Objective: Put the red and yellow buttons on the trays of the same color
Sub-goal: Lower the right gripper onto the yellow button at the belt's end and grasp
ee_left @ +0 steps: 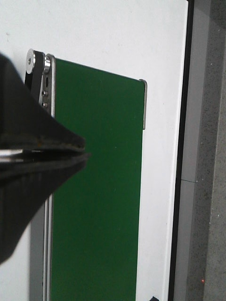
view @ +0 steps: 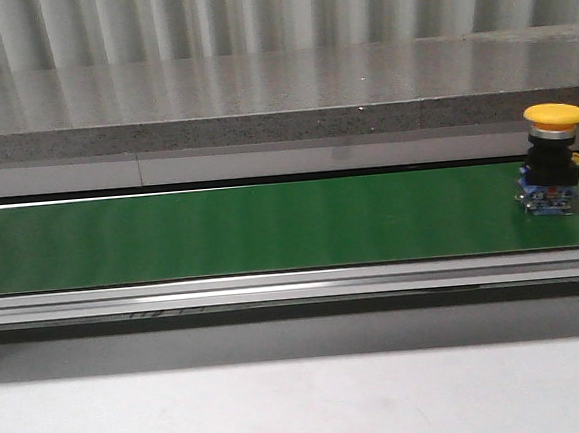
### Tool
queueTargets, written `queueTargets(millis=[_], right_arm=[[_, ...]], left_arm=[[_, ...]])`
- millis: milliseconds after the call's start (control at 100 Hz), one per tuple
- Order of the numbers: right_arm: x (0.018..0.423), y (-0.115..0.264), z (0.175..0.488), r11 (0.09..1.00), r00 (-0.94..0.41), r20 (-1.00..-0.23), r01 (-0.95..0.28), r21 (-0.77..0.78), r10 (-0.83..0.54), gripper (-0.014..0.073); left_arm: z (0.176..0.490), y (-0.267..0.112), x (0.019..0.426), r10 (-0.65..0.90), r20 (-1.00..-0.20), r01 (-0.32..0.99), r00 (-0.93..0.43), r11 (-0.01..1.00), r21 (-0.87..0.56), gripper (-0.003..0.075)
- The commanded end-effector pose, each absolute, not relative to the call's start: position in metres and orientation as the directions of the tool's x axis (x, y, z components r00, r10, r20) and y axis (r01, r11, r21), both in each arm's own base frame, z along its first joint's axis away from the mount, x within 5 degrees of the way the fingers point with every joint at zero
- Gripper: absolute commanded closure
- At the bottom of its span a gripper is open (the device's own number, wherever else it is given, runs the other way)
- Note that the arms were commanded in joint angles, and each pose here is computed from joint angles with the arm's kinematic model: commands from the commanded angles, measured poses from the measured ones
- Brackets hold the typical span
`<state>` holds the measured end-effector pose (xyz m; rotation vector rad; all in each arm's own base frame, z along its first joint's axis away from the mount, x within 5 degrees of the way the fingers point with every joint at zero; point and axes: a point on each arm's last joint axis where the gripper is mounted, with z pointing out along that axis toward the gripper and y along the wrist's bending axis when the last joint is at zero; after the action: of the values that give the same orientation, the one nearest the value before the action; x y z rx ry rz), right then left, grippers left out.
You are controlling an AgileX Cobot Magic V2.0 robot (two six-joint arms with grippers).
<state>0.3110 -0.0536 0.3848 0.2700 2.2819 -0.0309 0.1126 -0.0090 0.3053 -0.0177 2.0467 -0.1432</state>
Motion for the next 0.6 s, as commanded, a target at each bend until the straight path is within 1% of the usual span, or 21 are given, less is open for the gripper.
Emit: queueTargets(millis=[0,150,350,430,590], right_arm=[[0.284,-0.049,0.404,0.98,-0.563,-0.811,0.189,0.059,0.158,0.0106],[0.255,-0.042,0.39,0.984,-0.58,-0.803,0.173,0.045,0.139,0.0106],[0.231,-0.02,0.373,0.997,-0.619,-0.784,0.075,0.01,0.054,0.0106],[0.228,-0.013,0.365,0.999,-0.66,-0.75,0.041,0.009,0.034,0.0106],[0.226,0.003,0.345,0.998,-0.736,-0.675,-0.059,-0.014,-0.053,0.0106]], left_arm=[[0.321,-0.009,0.115,-0.091,-0.926,0.055,-0.367,0.991,-0.119,0.074],[0.321,-0.009,0.115,-0.091,-0.926,0.055,-0.367,0.991,-0.119,0.074],[0.321,-0.009,0.115,-0.091,-0.926,0.055,-0.367,0.991,-0.119,0.074],[0.321,-0.009,0.115,-0.091,-0.926,0.055,-0.367,0.991,-0.119,0.074],[0.321,-0.009,0.115,-0.091,-0.926,0.055,-0.367,0.991,-0.119,0.074]])
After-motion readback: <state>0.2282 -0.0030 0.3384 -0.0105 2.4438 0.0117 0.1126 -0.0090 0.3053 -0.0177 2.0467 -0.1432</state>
